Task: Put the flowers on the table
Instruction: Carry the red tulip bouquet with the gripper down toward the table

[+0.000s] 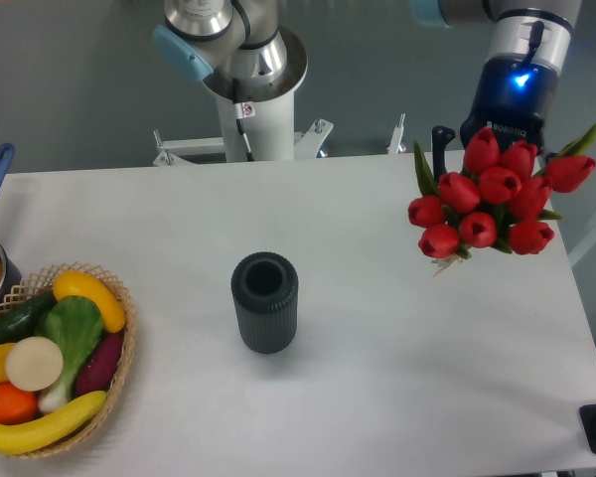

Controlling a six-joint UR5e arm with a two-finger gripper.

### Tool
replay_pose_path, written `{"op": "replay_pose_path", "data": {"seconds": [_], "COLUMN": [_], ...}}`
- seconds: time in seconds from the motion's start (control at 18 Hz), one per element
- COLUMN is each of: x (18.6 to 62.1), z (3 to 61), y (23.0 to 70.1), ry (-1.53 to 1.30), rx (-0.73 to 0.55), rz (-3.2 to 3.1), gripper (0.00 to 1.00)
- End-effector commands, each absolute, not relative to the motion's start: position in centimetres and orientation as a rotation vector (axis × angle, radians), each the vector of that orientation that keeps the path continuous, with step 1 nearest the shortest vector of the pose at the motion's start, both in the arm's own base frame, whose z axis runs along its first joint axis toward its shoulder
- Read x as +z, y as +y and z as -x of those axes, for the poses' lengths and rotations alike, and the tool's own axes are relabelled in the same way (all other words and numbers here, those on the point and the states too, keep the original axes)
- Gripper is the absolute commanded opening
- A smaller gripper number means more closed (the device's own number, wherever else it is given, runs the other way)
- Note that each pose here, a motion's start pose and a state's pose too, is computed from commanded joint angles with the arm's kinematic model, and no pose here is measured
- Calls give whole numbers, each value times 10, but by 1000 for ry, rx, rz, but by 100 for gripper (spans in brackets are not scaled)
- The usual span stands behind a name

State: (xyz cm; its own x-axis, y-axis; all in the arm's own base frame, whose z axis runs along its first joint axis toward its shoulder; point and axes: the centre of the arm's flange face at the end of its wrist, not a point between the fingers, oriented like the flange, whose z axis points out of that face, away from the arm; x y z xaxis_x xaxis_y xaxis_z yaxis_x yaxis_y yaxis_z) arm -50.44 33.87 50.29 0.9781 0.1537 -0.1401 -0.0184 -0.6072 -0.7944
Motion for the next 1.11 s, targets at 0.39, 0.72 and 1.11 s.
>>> {"op": "replay_pose_path", "data": {"seconds": [0.39, 0.72, 1.11], "x": [477, 439, 377], "z": [476, 477, 481], "y": [404, 426, 443], "ry": [-14, 75, 161], "rx": [342, 428, 542], "rz": [2436, 2607, 2878], "gripper": [52, 52, 52]}}
